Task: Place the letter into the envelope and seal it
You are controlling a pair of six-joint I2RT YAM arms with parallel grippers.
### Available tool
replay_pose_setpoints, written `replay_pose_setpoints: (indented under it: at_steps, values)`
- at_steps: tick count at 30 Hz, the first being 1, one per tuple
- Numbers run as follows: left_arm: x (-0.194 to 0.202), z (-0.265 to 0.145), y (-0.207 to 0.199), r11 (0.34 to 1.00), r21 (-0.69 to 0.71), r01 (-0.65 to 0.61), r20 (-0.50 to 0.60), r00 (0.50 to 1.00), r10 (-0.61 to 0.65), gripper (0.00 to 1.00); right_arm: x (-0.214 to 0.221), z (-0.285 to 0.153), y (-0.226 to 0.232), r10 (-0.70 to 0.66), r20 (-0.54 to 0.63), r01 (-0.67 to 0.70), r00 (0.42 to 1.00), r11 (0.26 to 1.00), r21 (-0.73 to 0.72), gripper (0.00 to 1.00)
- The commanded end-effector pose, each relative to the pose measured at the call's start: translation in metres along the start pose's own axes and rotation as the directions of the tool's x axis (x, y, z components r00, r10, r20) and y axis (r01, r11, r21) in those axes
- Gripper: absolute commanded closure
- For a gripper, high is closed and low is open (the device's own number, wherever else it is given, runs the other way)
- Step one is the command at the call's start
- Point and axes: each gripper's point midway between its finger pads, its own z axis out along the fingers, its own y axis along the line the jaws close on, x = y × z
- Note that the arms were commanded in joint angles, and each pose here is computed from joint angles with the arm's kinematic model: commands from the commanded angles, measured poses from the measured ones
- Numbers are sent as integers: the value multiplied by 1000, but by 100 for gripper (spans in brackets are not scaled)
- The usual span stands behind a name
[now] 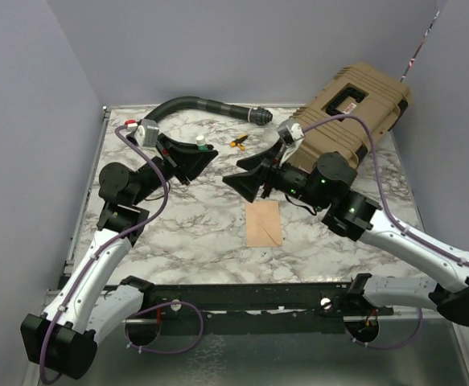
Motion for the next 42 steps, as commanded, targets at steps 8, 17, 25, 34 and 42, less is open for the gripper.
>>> replay_pose_setpoints:
  at_steps: [8, 17, 25, 34, 42]
  values:
    - [-3, -13, -20, 964, 90, -250, -36, 967, 254, 100, 9, -58, -50, 71, -53, -48, 996, 934, 354, 32]
    - [9, -26, -9, 978, 6, -209, -55, 976, 209, 100, 88, -41, -143, 121, -271, 116, 955, 689, 716, 32]
    - [21, -41, -23, 984, 38, -171, -75, 982, 174, 100, 178, -2, -225, 237, -460, 233, 856, 618, 751, 34]
    - [32, -60, -26, 997, -11, -72, -56, 996, 71, 100, 235, 14, -283, 324, -538, 233, 778, 647, 727, 42]
    - [47, -65, -19, 999, -35, -25, -73, 997, 22, 100, 265, 17, -284, 352, -610, 237, 709, 697, 677, 45]
